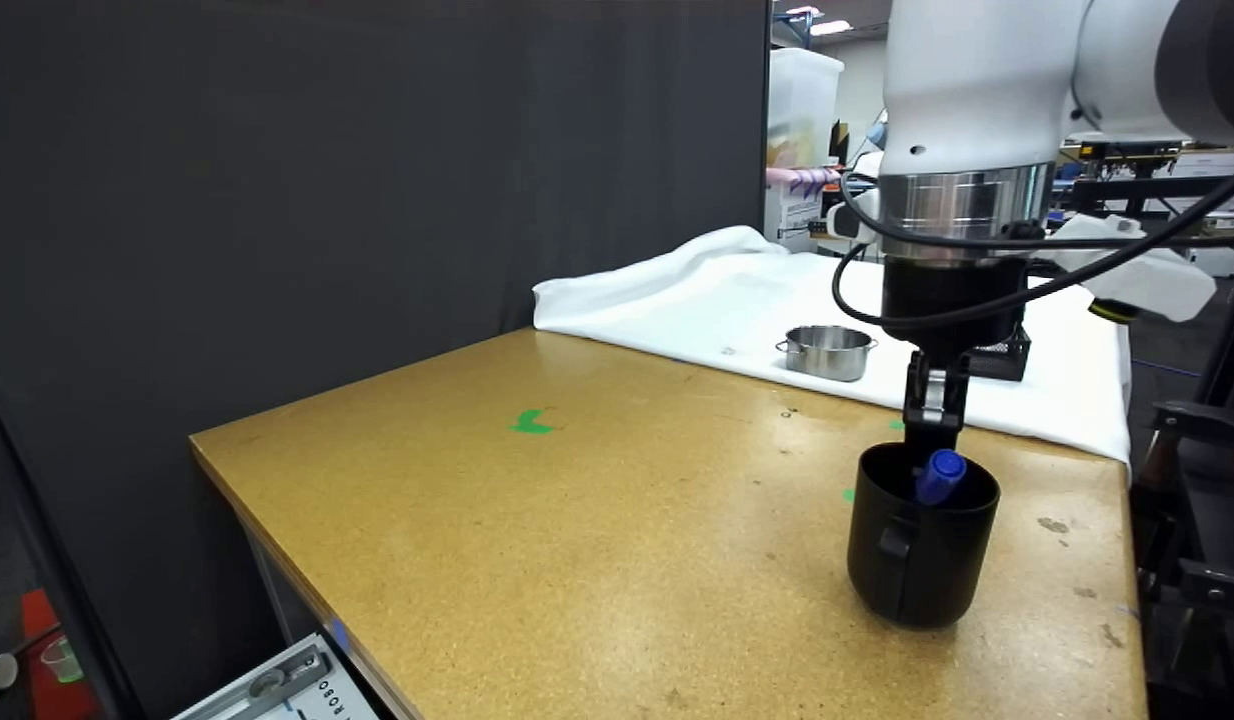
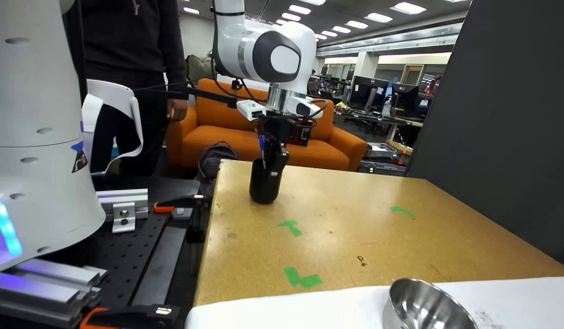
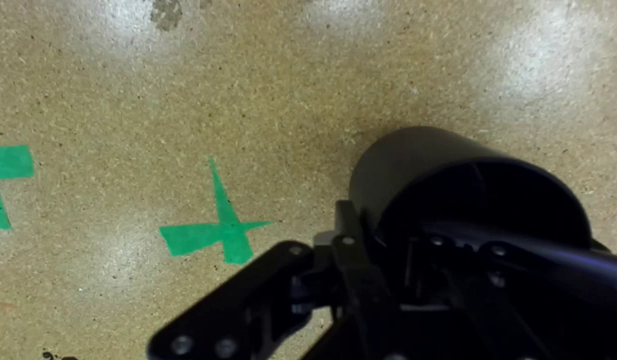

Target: Move the cup to the left

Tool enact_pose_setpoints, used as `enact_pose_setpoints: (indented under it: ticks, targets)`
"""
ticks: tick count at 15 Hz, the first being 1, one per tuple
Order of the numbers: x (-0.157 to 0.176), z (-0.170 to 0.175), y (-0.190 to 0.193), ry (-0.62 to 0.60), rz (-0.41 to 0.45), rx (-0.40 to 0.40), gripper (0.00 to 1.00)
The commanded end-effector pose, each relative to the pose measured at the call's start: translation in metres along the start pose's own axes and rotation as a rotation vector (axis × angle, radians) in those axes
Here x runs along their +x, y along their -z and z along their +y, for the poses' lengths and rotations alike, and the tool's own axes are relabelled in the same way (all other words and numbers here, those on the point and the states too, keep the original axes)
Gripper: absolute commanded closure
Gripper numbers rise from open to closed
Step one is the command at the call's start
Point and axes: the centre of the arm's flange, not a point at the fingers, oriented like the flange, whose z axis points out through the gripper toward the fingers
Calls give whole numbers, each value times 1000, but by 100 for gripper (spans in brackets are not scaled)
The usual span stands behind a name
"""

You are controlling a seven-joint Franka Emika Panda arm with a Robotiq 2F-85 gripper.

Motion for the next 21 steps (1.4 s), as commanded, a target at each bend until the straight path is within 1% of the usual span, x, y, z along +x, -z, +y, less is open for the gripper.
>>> enact_pose_setpoints:
  ticks: [1, 4, 7, 8, 11, 15, 18, 21]
  targets:
    - [5, -1, -2, 48, 3, -2, 47]
    - [6, 5, 0, 44, 16, -10, 26]
    - [10, 31, 14, -17, 42, -20, 6]
    - [11, 40, 20, -36, 59, -28, 1]
    - [17, 64, 45, -63, 117, -58, 0]
    - [20, 78, 70, -72, 174, -89, 0]
    - [23, 85, 83, -86, 186, -105, 0]
    - [24, 104, 102, -156, 182, -137, 0]
